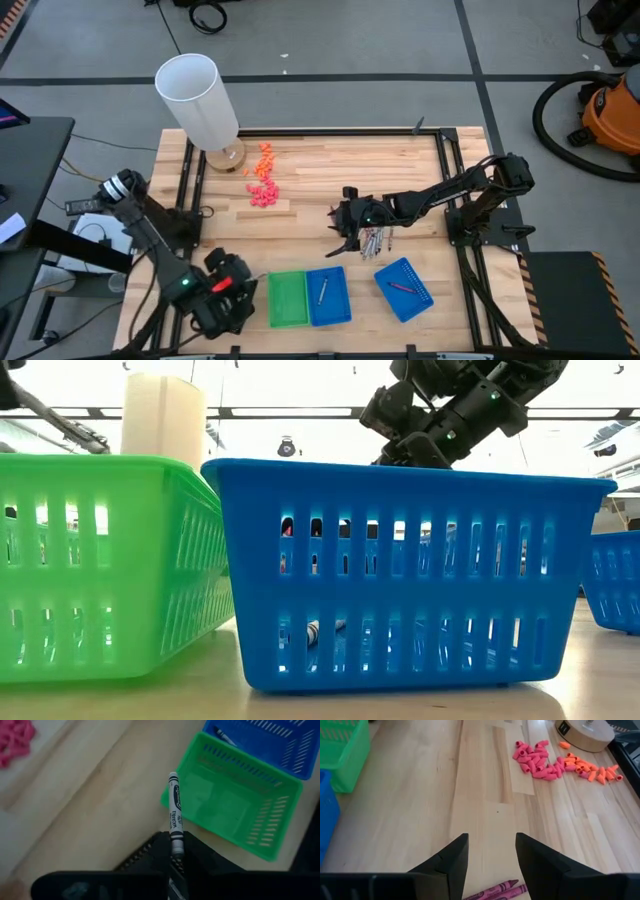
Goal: Sort crayons
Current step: Put the white crayon into the black bin
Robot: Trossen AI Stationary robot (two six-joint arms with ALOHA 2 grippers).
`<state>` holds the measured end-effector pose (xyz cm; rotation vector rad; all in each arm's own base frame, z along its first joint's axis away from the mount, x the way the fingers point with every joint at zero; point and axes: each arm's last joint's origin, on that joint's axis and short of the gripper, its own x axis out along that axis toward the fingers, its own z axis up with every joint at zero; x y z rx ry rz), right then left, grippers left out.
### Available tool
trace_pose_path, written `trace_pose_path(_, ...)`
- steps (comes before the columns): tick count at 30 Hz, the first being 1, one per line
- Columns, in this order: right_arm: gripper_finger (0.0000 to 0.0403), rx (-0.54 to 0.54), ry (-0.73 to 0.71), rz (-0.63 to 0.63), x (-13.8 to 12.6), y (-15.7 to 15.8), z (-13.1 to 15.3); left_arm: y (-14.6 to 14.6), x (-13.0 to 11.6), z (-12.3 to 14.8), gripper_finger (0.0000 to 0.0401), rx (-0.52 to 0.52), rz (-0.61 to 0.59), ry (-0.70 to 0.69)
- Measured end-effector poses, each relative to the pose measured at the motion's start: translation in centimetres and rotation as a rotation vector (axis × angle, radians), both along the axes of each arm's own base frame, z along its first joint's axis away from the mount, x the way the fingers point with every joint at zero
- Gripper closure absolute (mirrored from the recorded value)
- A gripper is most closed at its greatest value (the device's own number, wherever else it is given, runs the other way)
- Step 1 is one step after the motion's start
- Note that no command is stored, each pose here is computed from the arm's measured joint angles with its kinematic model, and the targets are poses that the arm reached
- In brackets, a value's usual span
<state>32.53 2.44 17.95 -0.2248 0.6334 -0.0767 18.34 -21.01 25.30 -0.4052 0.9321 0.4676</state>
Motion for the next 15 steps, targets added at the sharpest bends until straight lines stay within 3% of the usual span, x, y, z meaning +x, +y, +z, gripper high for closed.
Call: trace_pose_path(15, 0.0230, -0.002, 0.001, 0.002, 0.0, 0.0, 0.0, -2.9, -4.8, -0.5, 0.0365, -0.225, 0.195, 0.067)
